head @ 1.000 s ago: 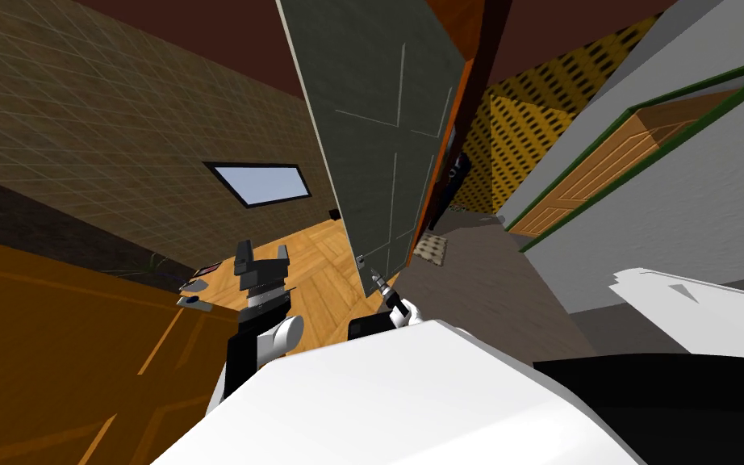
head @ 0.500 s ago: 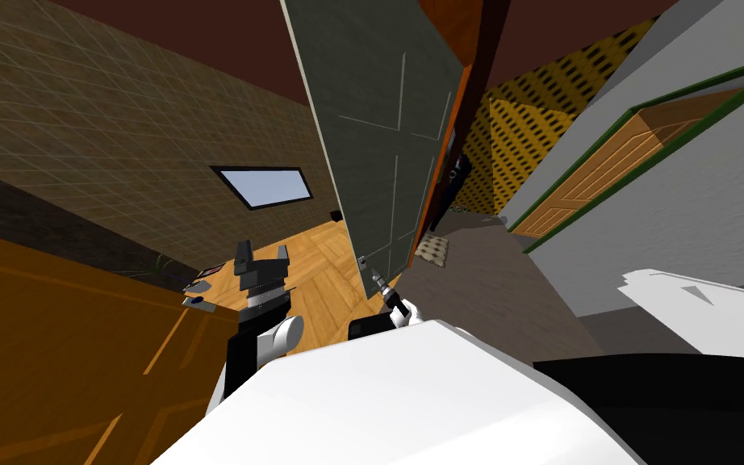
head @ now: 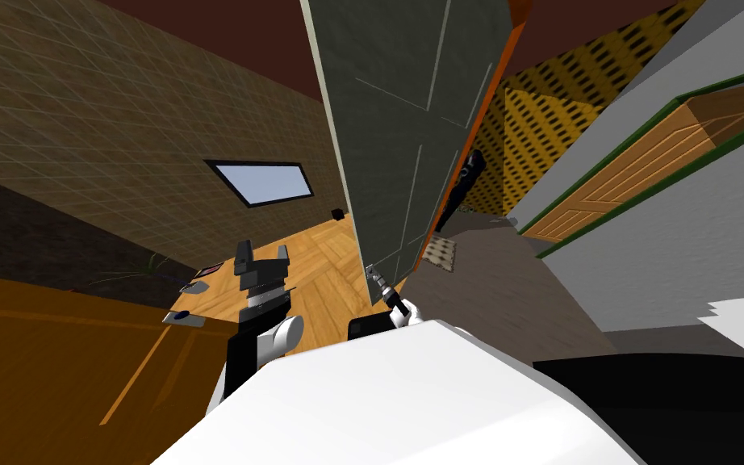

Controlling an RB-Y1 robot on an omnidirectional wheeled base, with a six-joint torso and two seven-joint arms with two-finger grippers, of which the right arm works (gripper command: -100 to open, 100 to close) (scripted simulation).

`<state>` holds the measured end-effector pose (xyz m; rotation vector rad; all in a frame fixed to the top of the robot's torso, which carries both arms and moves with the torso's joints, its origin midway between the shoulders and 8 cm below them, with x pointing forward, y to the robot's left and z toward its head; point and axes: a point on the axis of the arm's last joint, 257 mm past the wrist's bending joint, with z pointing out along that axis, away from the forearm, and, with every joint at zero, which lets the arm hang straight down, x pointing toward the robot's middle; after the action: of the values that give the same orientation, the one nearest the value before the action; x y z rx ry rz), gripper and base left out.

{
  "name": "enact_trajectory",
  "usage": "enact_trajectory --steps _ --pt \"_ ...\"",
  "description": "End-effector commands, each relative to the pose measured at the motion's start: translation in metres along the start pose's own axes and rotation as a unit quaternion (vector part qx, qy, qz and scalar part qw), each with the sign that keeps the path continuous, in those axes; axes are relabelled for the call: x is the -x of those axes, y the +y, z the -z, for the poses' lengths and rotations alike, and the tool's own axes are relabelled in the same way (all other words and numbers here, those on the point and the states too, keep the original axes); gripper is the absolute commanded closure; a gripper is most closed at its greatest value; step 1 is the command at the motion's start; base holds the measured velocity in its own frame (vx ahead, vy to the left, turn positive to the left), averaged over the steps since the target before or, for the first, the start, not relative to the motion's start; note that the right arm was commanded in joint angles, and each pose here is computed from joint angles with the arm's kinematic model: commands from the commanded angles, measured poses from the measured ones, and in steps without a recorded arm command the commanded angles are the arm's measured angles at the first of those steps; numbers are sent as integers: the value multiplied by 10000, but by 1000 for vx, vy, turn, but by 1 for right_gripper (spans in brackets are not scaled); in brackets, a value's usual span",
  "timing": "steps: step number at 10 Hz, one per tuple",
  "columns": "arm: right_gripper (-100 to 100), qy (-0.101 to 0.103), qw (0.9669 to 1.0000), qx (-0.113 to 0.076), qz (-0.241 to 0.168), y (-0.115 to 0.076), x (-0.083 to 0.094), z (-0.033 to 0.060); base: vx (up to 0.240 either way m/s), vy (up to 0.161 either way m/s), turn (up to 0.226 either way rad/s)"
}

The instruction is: Push the door open

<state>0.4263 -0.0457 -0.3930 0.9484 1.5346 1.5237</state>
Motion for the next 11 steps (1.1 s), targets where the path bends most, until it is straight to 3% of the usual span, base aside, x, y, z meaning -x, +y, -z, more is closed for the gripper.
enact_trajectory --steps 1,2,3,8,11 --pt "-100 -21 10000 19 -19 10 -9 -11 165 98 28" --pt "-100 -13 10000 11 -12 6 -5 -7 71 42 1" --pt "100 -13 10000 11 -12 6 -5 -7 -10 -6 -10" --pt "100 -13 10000 11 -12 6 -5 -7 -14 -8 3" --pt "100 -188 9998 -40 47 -30 187 19 118 71 -27"
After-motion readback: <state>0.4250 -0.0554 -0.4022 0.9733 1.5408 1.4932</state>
